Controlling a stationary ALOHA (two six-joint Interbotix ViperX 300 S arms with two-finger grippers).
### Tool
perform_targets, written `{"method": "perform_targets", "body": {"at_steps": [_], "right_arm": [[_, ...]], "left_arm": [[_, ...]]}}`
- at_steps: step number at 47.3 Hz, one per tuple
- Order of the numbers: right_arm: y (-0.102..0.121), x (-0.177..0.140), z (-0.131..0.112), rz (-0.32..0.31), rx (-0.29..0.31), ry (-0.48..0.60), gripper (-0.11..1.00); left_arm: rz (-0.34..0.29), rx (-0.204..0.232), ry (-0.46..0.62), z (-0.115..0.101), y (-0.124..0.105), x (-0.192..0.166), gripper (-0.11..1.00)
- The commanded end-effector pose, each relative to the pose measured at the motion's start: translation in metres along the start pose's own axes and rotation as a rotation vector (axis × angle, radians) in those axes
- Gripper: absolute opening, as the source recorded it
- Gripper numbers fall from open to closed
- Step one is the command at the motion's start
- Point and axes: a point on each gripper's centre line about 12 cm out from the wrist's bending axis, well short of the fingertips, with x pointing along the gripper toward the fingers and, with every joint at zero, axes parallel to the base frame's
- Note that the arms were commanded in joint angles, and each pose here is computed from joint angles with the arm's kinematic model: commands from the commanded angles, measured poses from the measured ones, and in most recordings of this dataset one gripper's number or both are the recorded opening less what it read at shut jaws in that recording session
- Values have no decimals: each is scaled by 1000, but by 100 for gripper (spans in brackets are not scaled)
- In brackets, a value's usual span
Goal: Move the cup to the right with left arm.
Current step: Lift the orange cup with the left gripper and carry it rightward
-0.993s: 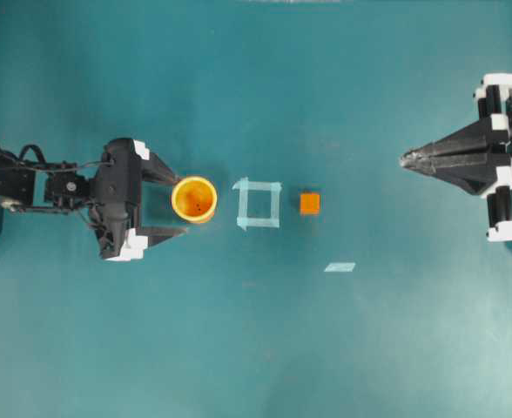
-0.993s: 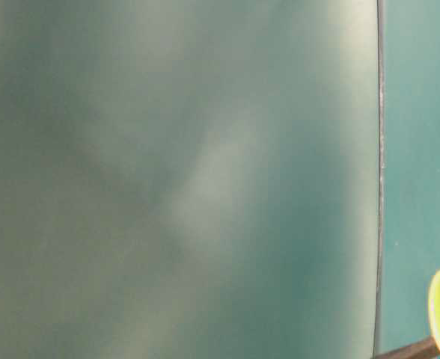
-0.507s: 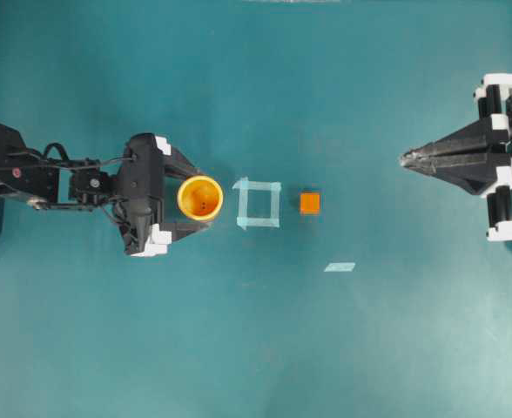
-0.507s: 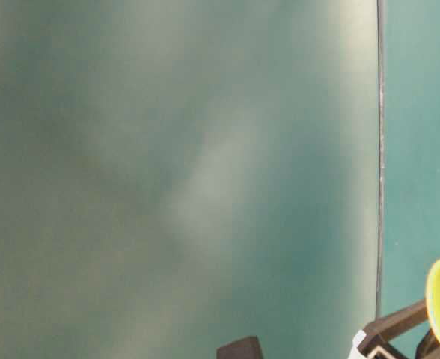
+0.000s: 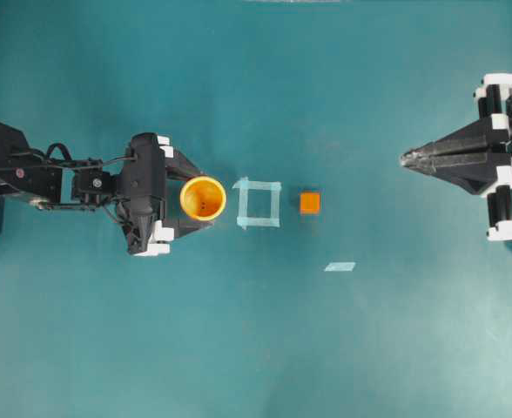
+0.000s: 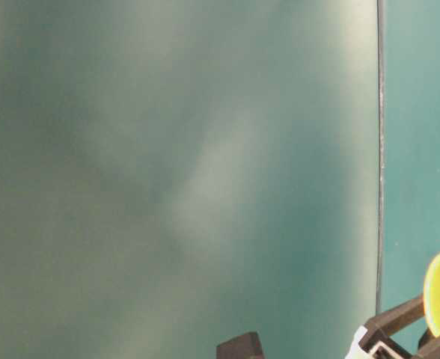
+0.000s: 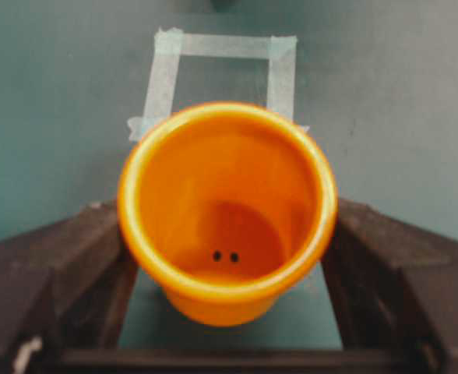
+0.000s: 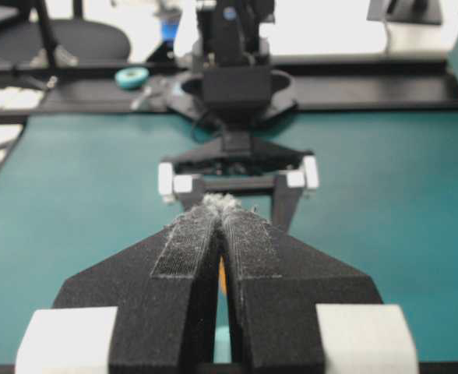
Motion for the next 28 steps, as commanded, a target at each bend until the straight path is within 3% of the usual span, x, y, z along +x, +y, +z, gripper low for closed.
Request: {"method": "perform_targets", "body": {"at_steps": [1,20,28], "right_arm": [[0,3,13,-1,8,-35,-1],[0,3,14,-1,6,-37,-1],[0,3,14,-1,6,-37,-1]], "left_arm": [[-1,4,-54,16,0,-2,70],[1,-12,-84,37,1,0,66],[2,-10,-126,55,1,8,66]]}}
